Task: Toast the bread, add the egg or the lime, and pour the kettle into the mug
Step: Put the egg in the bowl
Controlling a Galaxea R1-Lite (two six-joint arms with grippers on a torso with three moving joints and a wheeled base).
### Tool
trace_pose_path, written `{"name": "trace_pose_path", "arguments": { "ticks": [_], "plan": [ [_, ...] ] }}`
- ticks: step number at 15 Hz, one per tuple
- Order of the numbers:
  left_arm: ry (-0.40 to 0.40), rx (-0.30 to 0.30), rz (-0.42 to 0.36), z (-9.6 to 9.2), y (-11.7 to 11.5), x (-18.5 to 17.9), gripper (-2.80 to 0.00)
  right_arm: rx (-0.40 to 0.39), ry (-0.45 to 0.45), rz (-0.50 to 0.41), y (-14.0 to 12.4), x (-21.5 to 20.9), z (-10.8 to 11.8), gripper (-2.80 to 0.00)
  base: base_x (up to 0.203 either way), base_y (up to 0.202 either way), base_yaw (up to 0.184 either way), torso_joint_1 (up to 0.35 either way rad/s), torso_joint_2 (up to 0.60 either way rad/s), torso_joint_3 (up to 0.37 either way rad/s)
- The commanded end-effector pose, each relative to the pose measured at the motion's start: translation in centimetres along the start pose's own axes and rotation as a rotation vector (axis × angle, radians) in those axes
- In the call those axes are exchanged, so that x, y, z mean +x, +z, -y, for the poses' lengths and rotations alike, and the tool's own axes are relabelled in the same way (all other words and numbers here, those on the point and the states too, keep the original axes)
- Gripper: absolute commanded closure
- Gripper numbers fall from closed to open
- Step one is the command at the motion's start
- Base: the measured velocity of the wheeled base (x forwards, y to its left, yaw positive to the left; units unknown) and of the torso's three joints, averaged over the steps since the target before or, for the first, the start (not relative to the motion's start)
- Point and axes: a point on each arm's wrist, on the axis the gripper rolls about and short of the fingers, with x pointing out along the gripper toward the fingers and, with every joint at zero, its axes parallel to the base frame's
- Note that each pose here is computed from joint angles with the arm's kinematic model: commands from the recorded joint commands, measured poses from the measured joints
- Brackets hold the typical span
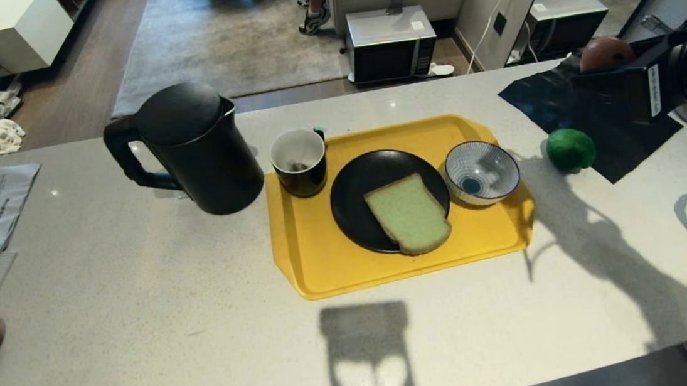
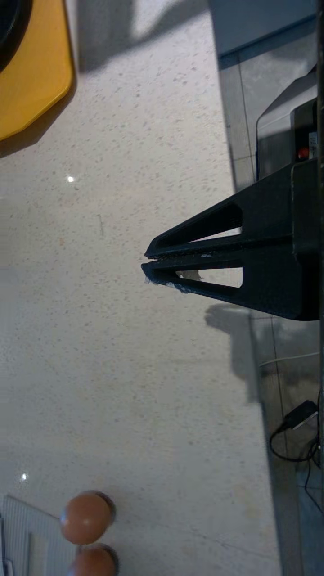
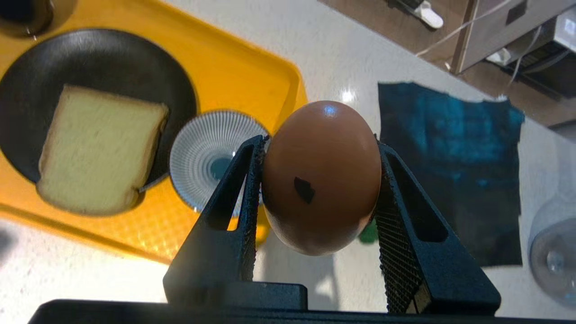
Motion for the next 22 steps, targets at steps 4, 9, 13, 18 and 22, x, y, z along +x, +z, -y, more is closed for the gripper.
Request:
{"name": "trace_pose_path", "arguments": {
  "ticks": [4,9,13,18,22],
  "plan": [
    [0.001,-0.003,-0.014,0.0,-0.5,0.1,0.00,-0.034,0.026,-0.058,-1.1,-1.4,-0.3,0.00,0.074,0.000,0.001,0.003,0.00,0.001],
    [0.001,-0.003,-0.014,0.0,-0.5,0.1,0.00,-0.195,0.165,-0.224,-4.0,-3.7,-1.4,0.00,0.000,0.000,0.000,0.000,0.00,0.000],
    [0.001,-0.003,-0.014,0.0,-0.5,0.1,0.00,-0.243,0.219,-0.282,-5.3,-1.9,-2.4,0.00,0.000,0.000,0.000,0.000,0.00,0.000],
    [0.001,-0.003,-0.014,0.0,-0.5,0.1,0.00,-0.284,0.264,-0.291,-5.7,3.0,-5.5,0.00,0.000,0.000,0.000,0.000,0.00,0.000],
    [0.001,-0.003,-0.014,0.0,-0.5,0.1,0.00,-0.305,0.277,-0.309,-5.7,6.6,-6.5,0.00,0.000,0.000,0.000,0.000,0.00,0.000]
  ]
}}
